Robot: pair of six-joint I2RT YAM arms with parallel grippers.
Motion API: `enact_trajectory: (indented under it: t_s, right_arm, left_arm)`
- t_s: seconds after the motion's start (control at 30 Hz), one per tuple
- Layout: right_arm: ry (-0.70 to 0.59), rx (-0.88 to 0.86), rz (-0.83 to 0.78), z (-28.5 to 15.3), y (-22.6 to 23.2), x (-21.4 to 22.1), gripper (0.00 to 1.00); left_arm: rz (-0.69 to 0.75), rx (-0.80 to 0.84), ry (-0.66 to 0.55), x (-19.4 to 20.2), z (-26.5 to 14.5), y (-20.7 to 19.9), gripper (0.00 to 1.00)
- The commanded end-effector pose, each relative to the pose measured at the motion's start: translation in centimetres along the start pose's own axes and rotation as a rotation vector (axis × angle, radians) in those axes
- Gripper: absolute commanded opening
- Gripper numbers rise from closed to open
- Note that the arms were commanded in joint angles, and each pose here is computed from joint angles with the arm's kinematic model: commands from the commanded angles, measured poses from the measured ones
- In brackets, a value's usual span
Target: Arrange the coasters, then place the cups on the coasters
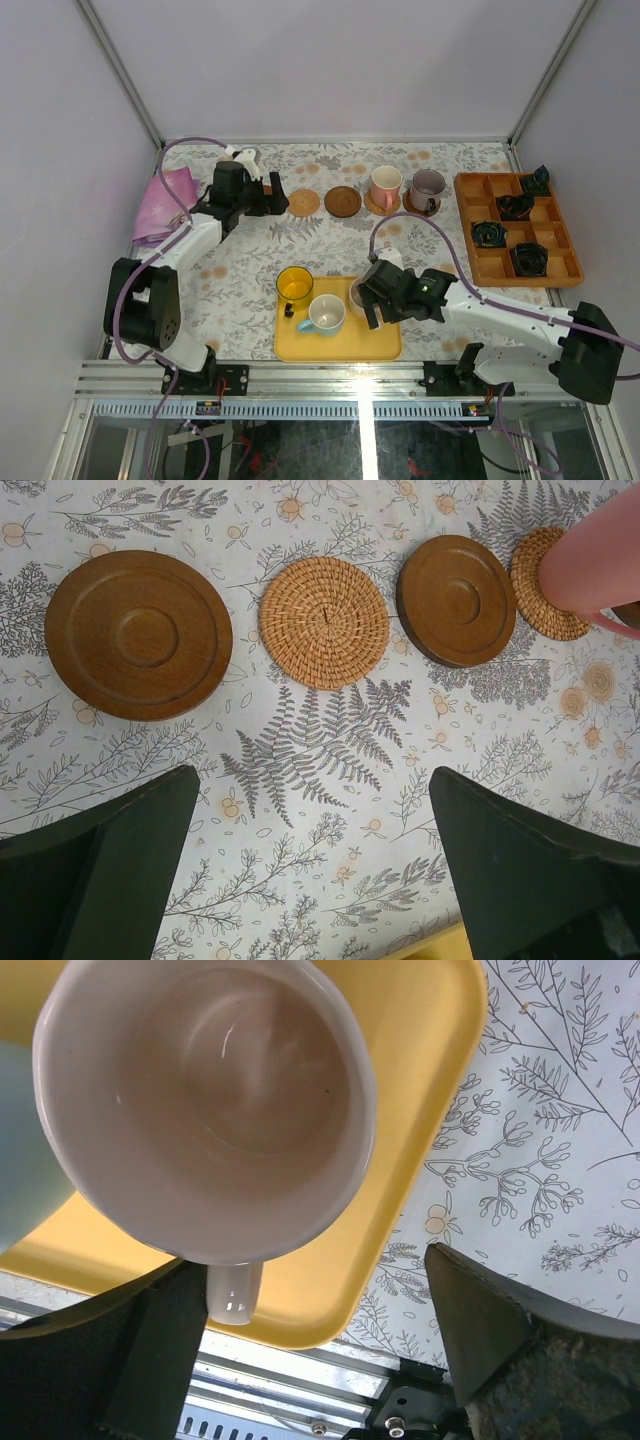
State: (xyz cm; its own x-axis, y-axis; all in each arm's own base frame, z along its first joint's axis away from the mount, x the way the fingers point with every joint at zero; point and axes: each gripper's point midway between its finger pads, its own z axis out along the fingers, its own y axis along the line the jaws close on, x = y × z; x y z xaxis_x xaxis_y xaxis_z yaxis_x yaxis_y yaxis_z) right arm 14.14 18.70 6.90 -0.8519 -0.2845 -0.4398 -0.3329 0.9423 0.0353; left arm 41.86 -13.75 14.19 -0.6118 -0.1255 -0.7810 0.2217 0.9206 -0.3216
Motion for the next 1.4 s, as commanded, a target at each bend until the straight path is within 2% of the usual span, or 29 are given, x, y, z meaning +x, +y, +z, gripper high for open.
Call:
enact_trajectory:
  t_s: [0.0, 0.1, 0.43, 0.63, 0.97, 1.03, 1.1, 1.13, 1.17, 1.37]
  right_arm:
    - [-0.037, -0.025, -0.002, -0.6, 0.4, -0.6, 0.87]
    - [-0.04, -0.079, -0.042, -0.6, 1.4, -0.9, 0.79]
    - [0.001, -0.1, -0.105, 0.4, 2.3, -0.7, 0.62]
    - [0.009, -0.11, -0.108, 1.0, 2.7, -0.6, 0.59]
    - [0.024, -0.113, -0.114, 1.6, 2.9, -0.3, 0.45]
    - [0.031, -0.109, -0.112, 1.7, 2.7, -0.1, 0.36]
    - [0.031, -0.106, -0.11, 1.7, 2.6, 0.0, 0.11]
    - [0.031, -0.105, -0.109, 1.7, 2.6, 0.1, 0.03]
    - [0.031, -0.105, -0.109, 1.6, 2.5, 0.1, 0.01]
    - [0.022, -0.099, -0.111, 1.4, 2.4, -0.1, 0.0]
  left_arm:
    - [0.018, 0.015, -0.034, -1.4, 0.4, -0.5, 1.0]
    - [0.02, 0.01, -0.036, -1.4, 0.3, -0.4, 1.0]
    - [0.03, -0.013, -0.034, -1.2, 0.0, 0.1, 1.0]
    - [0.035, -0.013, -0.034, -1.3, 0.0, 0.1, 1.0]
    - [0.035, -0.017, -0.031, -1.2, 0.0, 0.1, 1.0]
    - [0.034, -0.016, -0.031, -1.2, 0.0, 0.1, 1.0]
    - [0.031, -0.014, -0.029, -1.1, 0.0, 0.1, 1.0]
    - [0.03, -0.012, -0.03, -1.1, 0.0, 0.0, 1.0]
    - [0.029, -0.012, -0.028, -1.1, 0.0, 0.1, 1.0]
    - [0.029, -0.01, -0.024, -1.0, 0.1, 0.0, 1.0]
